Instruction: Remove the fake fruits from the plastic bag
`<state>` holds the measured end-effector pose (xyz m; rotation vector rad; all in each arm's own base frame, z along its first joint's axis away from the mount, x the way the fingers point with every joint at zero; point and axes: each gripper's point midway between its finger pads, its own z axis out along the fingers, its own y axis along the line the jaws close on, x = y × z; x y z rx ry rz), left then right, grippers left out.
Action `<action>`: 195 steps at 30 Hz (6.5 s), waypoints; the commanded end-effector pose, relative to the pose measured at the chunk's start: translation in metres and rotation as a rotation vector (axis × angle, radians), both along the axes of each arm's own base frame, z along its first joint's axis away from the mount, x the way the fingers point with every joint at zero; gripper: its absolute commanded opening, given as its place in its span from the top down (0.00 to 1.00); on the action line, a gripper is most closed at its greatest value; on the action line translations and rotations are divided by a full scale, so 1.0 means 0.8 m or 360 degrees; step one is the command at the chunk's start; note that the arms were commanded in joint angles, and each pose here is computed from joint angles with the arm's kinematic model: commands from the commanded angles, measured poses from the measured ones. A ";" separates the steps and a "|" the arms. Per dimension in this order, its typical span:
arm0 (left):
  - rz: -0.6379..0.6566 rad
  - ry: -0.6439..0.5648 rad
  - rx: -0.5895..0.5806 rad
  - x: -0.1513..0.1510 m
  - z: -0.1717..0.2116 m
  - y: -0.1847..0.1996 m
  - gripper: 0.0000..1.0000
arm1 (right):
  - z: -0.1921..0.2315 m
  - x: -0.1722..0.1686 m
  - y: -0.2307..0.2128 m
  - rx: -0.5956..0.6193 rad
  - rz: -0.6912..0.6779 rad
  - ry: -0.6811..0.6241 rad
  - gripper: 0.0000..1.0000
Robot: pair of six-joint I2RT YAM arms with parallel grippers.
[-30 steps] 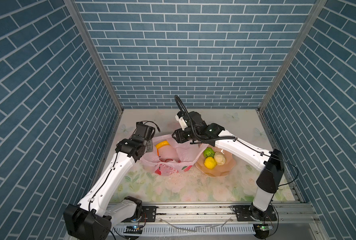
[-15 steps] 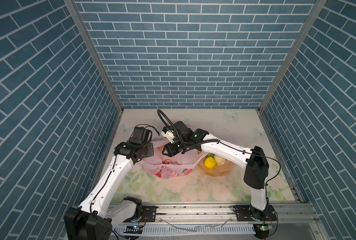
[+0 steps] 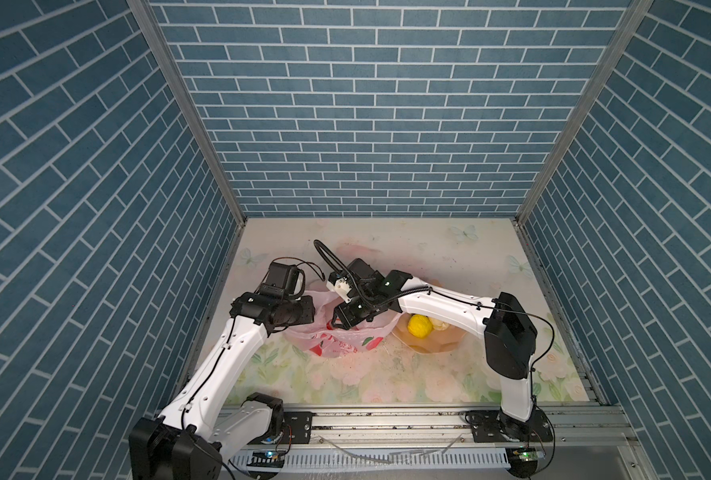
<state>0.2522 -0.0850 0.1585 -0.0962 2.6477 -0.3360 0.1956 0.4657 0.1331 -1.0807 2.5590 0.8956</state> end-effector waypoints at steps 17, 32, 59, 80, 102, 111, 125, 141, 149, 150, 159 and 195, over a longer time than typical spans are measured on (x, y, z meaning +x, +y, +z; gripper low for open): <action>-0.0131 -0.0059 -0.0126 -0.025 0.031 -0.018 0.40 | 0.015 0.045 -0.021 0.0100 -0.0372 -0.0030 0.58; -0.0109 -0.0050 0.0022 0.031 -0.021 -0.018 0.79 | 0.032 0.018 0.000 0.0222 -0.0137 0.0049 0.59; 0.0120 -0.0422 -0.0013 0.122 0.098 0.012 1.00 | -0.041 -0.048 0.006 0.0160 0.0383 0.0301 0.60; -0.0273 0.0189 -0.0095 -0.029 0.034 -0.004 1.00 | 0.006 0.033 -0.015 -0.0064 -0.0119 -0.0122 0.64; -0.0173 0.0160 -0.0290 -0.034 0.019 -0.019 1.00 | -0.058 0.111 0.005 -0.0320 -0.0305 -0.0475 0.67; -0.0148 0.0152 -0.0345 -0.031 0.011 -0.024 1.00 | -0.088 0.120 0.005 -0.0382 -0.0344 -0.0483 0.63; -0.0106 0.0141 -0.0412 -0.032 0.001 -0.029 1.00 | -0.120 0.117 -0.002 -0.0468 -0.0365 -0.0435 0.62; -0.0007 0.0099 -0.0339 -0.040 -0.036 -0.034 1.00 | -0.125 0.117 0.000 -0.0452 -0.0389 -0.0408 0.74; 0.0103 0.0007 -0.0242 -0.055 -0.051 -0.032 1.00 | -0.098 0.115 -0.002 -0.0411 -0.0395 -0.0422 0.67; 0.0113 -0.0013 -0.0233 -0.056 -0.051 -0.032 1.00 | -0.093 0.114 -0.004 -0.0404 -0.0401 -0.0422 0.65; 0.0243 -0.0184 -0.0205 -0.059 -0.039 -0.011 1.00 | -0.048 0.098 -0.031 -0.0344 -0.0506 -0.0392 0.60; 0.0233 -0.0191 -0.0245 -0.065 -0.051 -0.013 1.00 | -0.127 0.102 -0.015 -0.0423 -0.0541 -0.0270 0.74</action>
